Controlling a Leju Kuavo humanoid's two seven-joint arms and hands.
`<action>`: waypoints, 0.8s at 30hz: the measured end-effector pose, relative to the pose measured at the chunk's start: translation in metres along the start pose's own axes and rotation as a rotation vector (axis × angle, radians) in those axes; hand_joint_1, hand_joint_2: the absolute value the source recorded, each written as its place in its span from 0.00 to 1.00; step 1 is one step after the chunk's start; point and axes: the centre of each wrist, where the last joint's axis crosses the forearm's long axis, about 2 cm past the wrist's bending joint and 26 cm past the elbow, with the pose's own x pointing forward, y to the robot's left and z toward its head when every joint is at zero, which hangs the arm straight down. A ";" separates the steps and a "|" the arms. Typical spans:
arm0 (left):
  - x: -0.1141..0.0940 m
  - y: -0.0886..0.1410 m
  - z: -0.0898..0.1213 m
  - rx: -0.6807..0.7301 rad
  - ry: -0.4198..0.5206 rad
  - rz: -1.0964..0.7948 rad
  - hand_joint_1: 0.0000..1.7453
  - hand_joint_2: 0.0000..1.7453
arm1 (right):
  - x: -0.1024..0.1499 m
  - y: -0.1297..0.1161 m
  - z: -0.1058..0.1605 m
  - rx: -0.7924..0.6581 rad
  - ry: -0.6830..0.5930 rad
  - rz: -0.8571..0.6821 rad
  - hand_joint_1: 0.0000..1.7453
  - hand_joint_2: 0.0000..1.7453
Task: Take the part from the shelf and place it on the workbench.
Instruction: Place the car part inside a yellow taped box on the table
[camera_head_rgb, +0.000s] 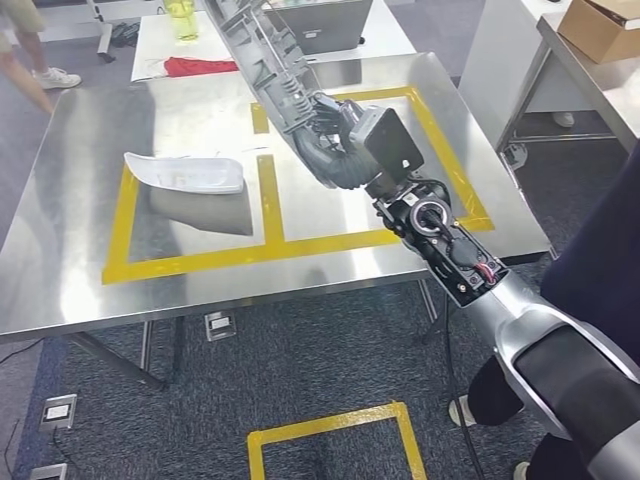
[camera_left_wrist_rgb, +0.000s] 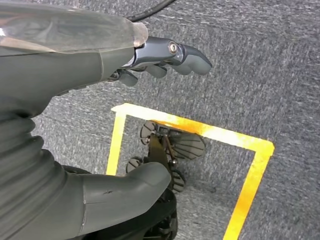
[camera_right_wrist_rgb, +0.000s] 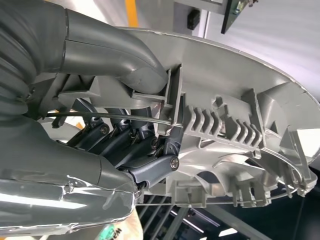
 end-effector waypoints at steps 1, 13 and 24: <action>0.000 0.000 0.000 -0.001 0.000 0.000 0.00 1.00 | 0.000 0.000 0.000 0.000 0.000 0.000 1.00 1.00; -0.002 0.000 0.001 0.000 0.005 0.007 0.00 1.00 | -0.003 0.001 0.004 0.001 0.016 -0.003 1.00 1.00; -0.002 0.001 0.001 -0.004 0.002 -0.002 0.00 1.00 | -0.004 0.001 0.006 0.000 0.020 -0.001 1.00 1.00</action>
